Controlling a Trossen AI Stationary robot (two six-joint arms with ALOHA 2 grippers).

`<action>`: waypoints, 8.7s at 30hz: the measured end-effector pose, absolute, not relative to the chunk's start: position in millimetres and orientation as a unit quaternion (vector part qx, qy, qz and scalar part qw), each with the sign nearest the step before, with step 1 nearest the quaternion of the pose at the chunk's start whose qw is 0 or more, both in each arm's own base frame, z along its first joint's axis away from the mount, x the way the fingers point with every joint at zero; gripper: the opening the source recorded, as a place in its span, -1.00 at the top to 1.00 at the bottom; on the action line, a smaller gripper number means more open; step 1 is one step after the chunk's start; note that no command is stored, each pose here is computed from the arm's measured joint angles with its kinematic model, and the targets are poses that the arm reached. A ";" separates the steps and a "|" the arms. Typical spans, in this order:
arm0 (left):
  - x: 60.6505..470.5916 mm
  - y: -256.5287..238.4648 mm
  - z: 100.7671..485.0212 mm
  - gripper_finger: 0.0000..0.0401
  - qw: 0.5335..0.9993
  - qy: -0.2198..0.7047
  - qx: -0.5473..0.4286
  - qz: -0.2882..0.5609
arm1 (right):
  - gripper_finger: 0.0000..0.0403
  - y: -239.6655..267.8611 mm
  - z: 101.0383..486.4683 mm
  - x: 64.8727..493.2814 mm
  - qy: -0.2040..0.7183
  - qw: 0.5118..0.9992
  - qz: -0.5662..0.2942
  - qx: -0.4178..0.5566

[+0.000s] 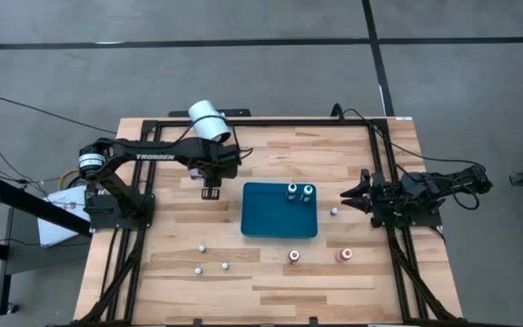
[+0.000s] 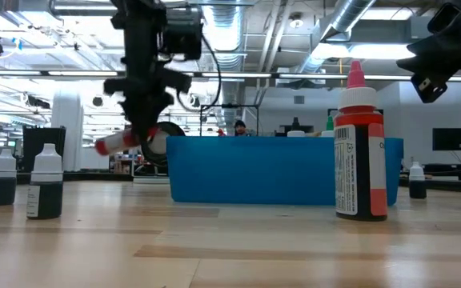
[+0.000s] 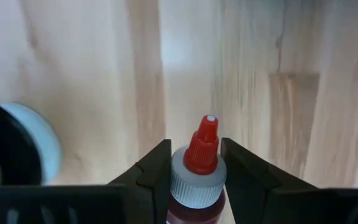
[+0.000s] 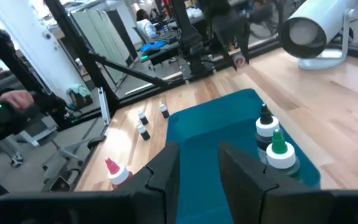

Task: Pick & Place food coloring
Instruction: Put the large red food coloring bottle into the blue bin, then put the large orange food coloring bottle into the blue bin

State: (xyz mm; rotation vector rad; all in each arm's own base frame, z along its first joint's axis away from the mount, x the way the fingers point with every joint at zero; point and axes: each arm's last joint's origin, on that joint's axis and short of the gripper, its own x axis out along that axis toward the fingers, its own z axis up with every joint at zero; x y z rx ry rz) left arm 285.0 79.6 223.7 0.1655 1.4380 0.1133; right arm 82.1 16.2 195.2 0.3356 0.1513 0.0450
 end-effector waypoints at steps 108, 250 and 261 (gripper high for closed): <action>321.5 14.9 222.1 0.41 0.990 0.058 -0.088 0.094 | 0.52 6.9 187.3 79.9 0.098 0.986 -0.126 0.040; 364.2 23.3 207.3 0.04 0.985 0.007 0.038 0.169 | 0.52 7.0 187.2 79.9 0.094 0.984 -0.129 0.078; 321.8 8.1 270.7 0.04 0.988 0.041 0.034 0.147 | 0.52 7.0 187.2 79.9 0.094 0.984 -0.129 0.078</action>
